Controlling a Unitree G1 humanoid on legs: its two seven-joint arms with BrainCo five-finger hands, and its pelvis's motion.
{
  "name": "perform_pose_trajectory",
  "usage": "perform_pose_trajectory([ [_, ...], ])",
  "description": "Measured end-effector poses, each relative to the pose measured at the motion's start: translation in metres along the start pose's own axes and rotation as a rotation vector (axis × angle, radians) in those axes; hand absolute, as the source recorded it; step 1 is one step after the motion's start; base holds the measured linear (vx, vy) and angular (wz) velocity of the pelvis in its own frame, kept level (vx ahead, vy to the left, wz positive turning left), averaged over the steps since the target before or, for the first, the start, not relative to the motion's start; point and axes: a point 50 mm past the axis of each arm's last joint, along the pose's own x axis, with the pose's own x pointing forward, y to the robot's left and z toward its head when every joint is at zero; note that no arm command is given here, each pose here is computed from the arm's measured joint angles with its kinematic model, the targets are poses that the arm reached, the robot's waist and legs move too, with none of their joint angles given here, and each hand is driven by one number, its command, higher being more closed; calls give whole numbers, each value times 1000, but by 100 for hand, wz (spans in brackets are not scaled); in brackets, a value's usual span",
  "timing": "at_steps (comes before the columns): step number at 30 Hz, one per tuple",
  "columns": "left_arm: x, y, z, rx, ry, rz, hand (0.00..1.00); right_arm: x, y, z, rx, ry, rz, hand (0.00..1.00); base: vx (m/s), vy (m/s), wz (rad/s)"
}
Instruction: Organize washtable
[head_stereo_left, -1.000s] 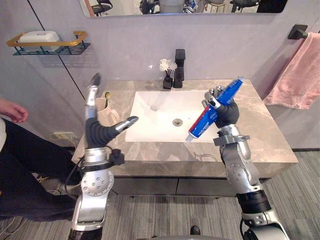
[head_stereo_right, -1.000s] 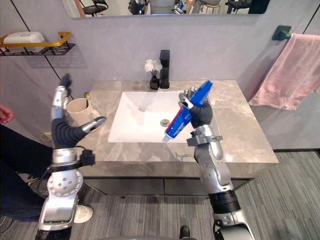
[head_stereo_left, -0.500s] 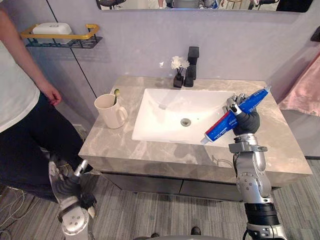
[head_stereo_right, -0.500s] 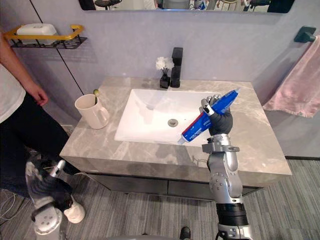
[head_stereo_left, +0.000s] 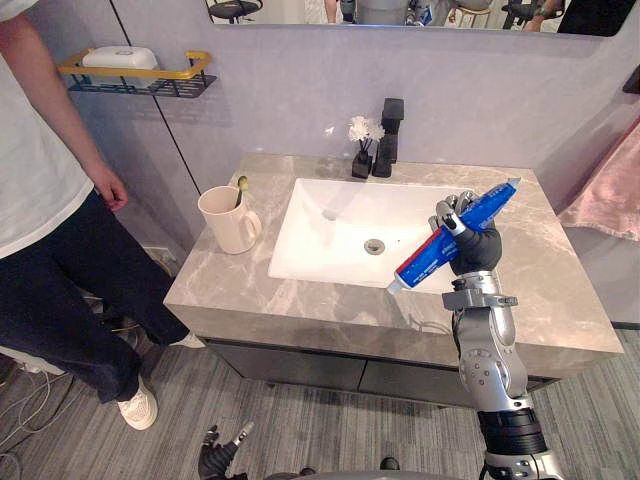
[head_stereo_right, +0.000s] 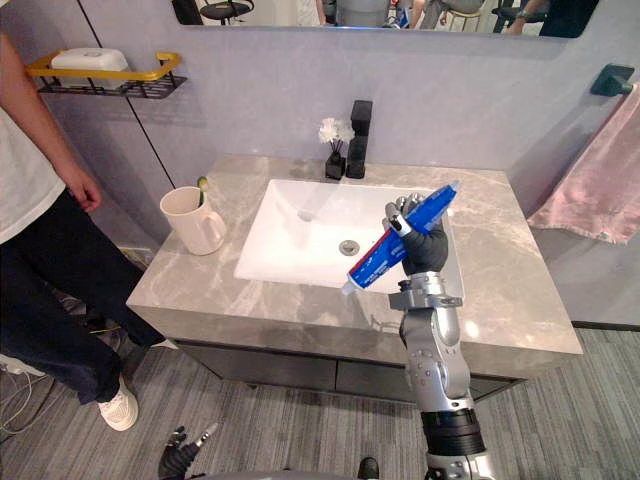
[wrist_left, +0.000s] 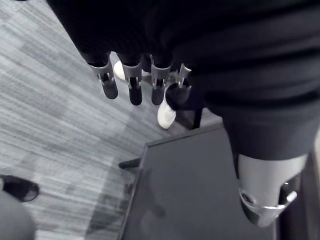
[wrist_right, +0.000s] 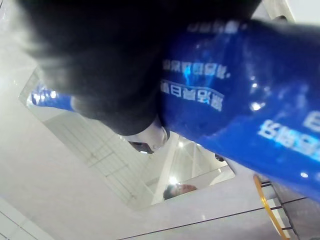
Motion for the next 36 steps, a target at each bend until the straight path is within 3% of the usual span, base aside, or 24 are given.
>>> perform_pose_trajectory([
  [8, 3, -5, 6, 80, -21, -64, 0, 12, 10, 6, -107, -51, 24, 100, 6, 1, 8],
  [24, 6, -7, 18, 163, -91, -124, 0, 88, 110, 52, -365, -334, 399, 100, -24, -18, 23],
  [36, 8, 1, 20, 234, -105, -143, 0, 145, 145, 77, -611, -436, 397, 100, 14, 0, 15],
])
